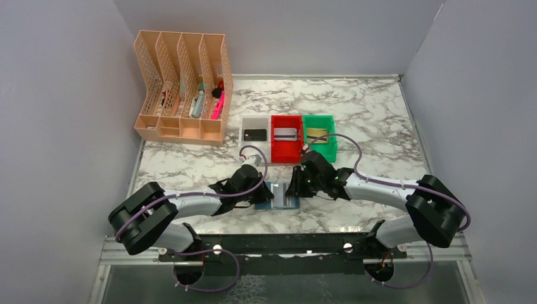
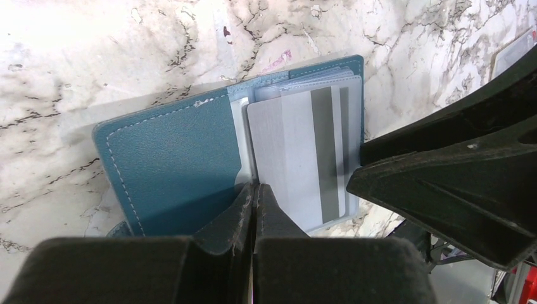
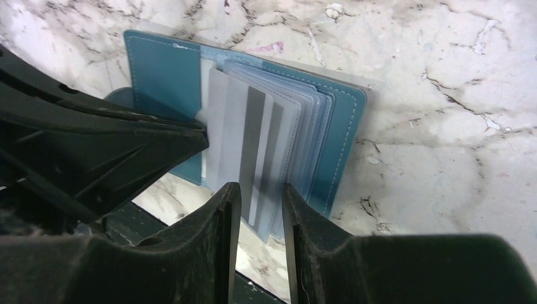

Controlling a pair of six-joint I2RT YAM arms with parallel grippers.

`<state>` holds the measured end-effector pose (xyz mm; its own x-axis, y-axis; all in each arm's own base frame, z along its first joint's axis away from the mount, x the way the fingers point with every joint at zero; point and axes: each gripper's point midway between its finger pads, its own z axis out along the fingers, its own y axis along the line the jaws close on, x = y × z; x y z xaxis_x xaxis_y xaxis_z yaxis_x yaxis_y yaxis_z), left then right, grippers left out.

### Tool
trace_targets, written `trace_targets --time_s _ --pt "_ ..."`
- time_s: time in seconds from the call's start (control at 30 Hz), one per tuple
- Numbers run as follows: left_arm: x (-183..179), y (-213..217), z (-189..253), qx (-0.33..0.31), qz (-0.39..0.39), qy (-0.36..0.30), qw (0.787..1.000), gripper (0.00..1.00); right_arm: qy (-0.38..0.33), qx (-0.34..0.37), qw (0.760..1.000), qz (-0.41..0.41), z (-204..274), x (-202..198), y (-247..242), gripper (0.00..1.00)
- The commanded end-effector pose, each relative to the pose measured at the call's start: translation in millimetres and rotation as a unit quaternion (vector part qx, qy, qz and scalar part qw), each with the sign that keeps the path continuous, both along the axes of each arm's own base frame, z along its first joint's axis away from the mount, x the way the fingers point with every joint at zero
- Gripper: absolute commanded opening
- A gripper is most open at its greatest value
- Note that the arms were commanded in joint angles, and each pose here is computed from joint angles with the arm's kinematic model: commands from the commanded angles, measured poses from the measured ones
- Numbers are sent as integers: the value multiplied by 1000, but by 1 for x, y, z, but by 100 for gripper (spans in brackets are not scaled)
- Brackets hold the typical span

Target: Take the credit cards out of the card holder

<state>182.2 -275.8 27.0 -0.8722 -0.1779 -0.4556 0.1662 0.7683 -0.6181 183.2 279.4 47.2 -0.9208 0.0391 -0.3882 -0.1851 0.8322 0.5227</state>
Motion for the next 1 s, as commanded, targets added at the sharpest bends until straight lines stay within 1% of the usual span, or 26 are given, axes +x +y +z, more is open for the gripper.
trace_targets --time_s 0.0,0.13,0.23,0.37,0.47,0.53,0.7,0.97 --pt "4 6 2 12 7 -12 1000 0 -3 -20 1000 -12 1 7 -3 34" --pt "5 6 5 10 9 -17 1000 6 -15 -37 999 -24 7 13 -9 35" --pt "6 6 8 8 9 -19 1000 13 -35 -52 998 -30 18 19 -15 37" --pt "6 5 11 5 7 -23 1000 20 -60 -17 998 2 40 21 -2 39" --pt "6 5 13 3 6 -27 1000 25 -48 16 998 30 44 14 13 39" --pt "7 5 14 2 6 -29 1000 26 -34 28 998 42 38 11 20 39" --pt "6 6 13 3 7 -28 1000 29 -2 -2 1000 24 10 9 15 38" --pt "3 9 6 10 6 -24 1000 33 34 -9 999 22 -27 0 13 36"
